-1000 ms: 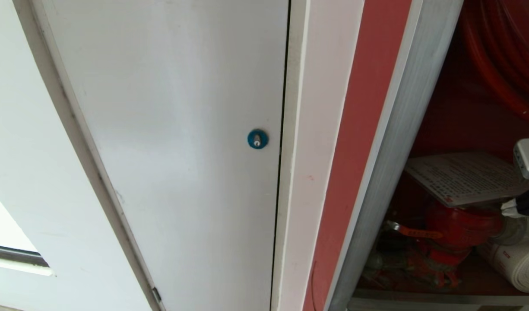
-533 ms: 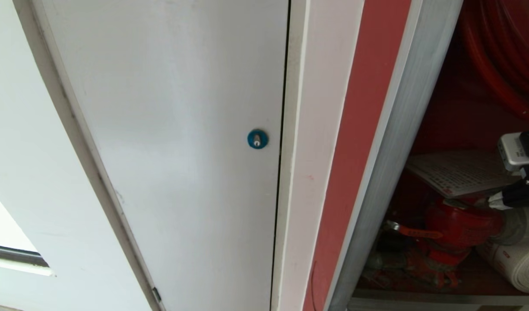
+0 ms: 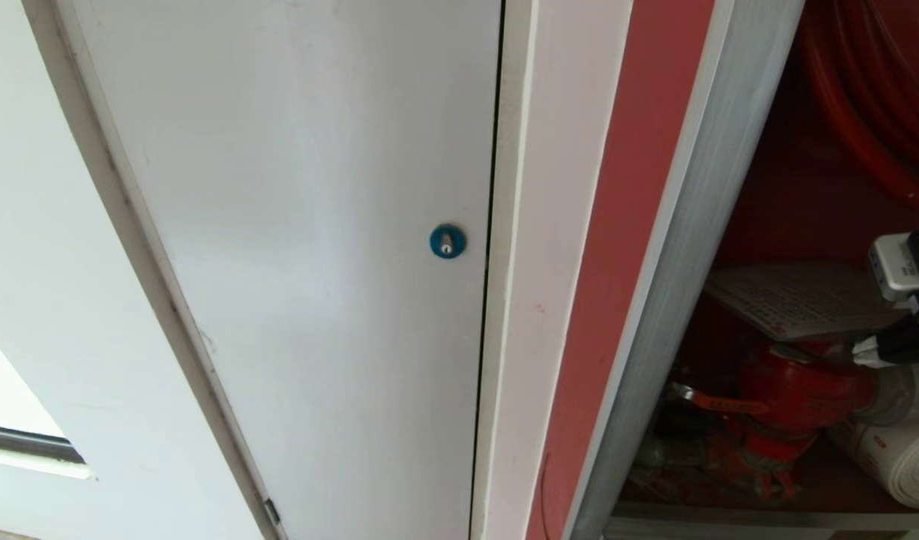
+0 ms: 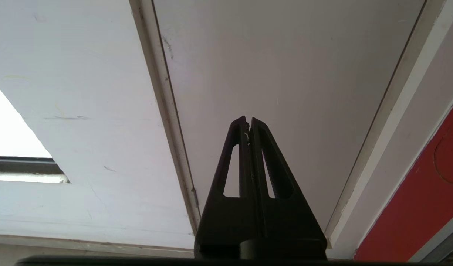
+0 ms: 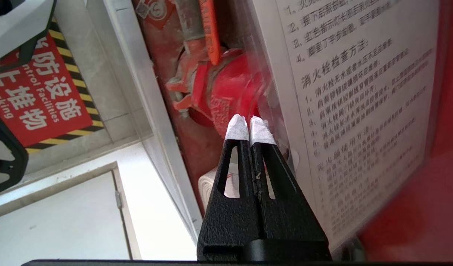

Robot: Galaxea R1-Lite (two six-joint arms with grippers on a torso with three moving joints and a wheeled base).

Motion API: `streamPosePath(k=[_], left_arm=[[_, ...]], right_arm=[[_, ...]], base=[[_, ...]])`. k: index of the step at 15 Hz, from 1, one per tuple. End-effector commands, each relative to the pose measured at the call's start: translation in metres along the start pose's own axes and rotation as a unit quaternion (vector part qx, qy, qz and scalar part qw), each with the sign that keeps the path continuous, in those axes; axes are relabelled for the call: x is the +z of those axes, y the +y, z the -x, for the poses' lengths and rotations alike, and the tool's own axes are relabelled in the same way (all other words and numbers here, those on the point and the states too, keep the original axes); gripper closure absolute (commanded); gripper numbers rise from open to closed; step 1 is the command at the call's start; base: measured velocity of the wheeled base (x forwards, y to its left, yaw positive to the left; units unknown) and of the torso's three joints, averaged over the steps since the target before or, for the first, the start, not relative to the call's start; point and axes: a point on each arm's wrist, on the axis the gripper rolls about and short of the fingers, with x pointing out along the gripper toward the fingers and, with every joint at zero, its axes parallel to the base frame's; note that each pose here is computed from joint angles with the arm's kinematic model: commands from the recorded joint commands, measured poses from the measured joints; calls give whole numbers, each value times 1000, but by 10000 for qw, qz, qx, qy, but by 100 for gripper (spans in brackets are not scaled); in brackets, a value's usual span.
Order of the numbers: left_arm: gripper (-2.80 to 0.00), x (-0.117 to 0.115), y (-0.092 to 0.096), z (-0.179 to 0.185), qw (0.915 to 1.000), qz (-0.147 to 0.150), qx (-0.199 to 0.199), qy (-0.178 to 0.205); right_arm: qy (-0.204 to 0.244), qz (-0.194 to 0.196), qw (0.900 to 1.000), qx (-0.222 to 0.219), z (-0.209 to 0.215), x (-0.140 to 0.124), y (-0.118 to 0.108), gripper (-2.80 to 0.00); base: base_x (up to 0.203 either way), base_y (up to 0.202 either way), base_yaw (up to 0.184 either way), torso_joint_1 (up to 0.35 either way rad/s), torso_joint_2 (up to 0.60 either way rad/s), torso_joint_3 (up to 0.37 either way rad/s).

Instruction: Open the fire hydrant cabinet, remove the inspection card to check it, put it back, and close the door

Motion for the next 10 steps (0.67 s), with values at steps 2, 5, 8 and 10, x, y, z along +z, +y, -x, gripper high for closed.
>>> streamPosePath(k=[2,5,8,10], left_arm=[[0,-4,0,-1,10000,0,-2,68],[0,-4,0,-1,10000,0,-2,68],[0,-4,0,-1,10000,0,-2,68],[0,-4,0,-1,10000,0,-2,68]], right_arm=[[-7,53,10000,11,9,-2,16,0],[3,47,10000,16,13,-4,26,0],[-25,54,10000,-65,22,-5,37,0],[-128,15,9997,-197,31,-4,45,0]], base=[[0,0,0,0,0,0],[0,0,0,0,0,0],[0,0,0,0,0,0],[0,0,0,0,0,0]])
